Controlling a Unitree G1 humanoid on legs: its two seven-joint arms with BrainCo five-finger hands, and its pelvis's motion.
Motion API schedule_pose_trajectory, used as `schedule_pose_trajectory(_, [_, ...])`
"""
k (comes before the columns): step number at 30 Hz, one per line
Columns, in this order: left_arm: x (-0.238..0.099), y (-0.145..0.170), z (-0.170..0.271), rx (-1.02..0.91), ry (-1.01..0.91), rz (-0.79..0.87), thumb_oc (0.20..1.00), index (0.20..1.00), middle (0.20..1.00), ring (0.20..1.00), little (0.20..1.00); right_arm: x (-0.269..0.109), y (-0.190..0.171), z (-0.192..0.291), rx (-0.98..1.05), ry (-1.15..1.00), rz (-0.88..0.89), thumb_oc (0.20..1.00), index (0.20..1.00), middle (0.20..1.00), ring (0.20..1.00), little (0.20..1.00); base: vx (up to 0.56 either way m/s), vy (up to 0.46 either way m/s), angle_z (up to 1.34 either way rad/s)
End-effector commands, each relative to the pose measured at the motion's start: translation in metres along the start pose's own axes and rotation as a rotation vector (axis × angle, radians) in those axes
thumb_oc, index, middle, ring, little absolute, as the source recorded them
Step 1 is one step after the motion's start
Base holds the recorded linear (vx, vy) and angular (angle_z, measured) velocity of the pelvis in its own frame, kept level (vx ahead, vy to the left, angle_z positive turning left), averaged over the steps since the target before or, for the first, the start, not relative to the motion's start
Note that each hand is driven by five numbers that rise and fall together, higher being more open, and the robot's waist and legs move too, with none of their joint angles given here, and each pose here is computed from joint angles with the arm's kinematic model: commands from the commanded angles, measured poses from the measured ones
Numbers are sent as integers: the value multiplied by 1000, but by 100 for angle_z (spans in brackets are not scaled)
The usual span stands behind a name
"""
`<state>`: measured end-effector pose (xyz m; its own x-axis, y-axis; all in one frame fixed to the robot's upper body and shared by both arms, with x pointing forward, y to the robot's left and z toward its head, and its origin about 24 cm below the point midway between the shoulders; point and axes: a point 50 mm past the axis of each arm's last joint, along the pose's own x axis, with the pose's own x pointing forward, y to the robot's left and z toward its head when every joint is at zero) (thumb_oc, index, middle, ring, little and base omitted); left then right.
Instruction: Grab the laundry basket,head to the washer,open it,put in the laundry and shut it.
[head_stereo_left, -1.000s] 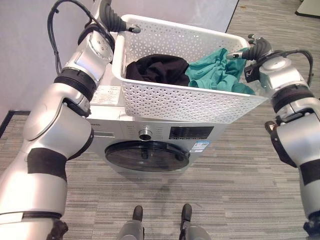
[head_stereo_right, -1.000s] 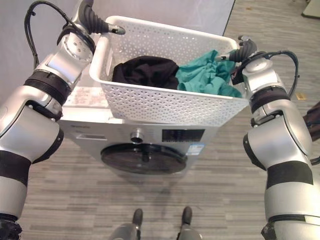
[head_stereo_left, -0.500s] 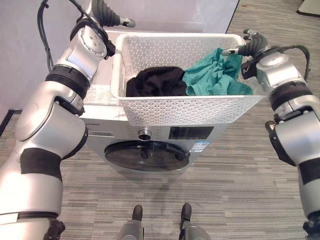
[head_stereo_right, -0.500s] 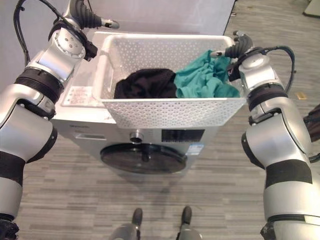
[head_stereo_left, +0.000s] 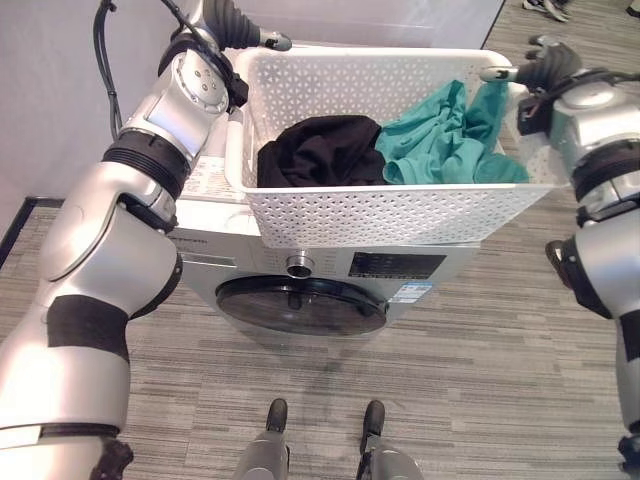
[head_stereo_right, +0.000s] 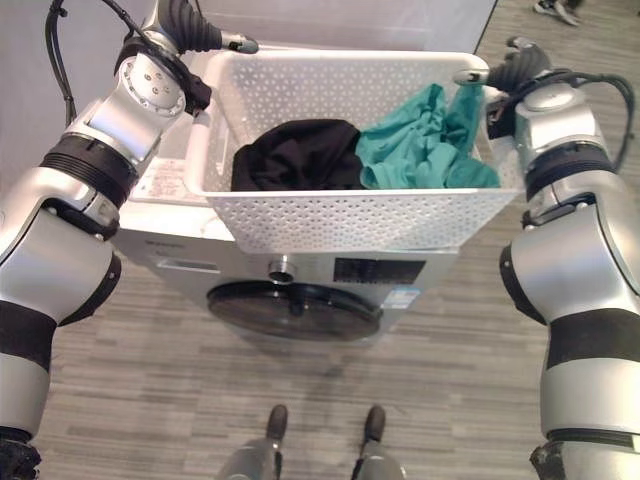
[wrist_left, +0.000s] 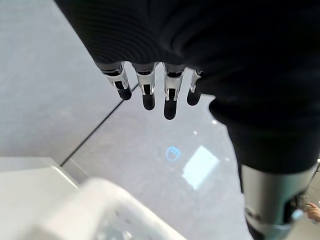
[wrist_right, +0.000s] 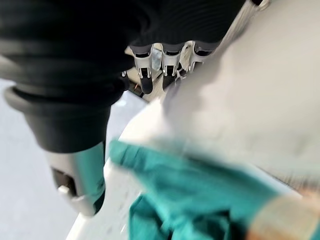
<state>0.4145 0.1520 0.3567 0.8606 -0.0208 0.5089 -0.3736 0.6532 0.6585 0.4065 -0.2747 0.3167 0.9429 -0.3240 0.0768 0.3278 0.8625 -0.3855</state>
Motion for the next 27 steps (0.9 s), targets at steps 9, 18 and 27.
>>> schedule_pose_trajectory(9, [9, 76, 35, -208, -145, 184, 1000, 1000, 1000, 1000, 1000, -15, -91, 15, 68, -106, -185, 1000, 1000, 1000, 1000, 1000, 3, -2, 2])
schedule_pose_trajectory(18, [-20, 56, -4, -315, -203, 103, 1000, 1000, 1000, 1000, 1000, -34, -141, -25, 24, -125, -285, 1000, 1000, 1000, 1000, 1000, -15, -44, 6])
schedule_pose_trajectory(27, [-101, 57, -86, -370, -123, -42, 1000, 1000, 1000, 1000, 1000, -70, -163, -130, 3, 0, -320, 1000, 1000, 1000, 1000, 1000, -24, -61, 2])
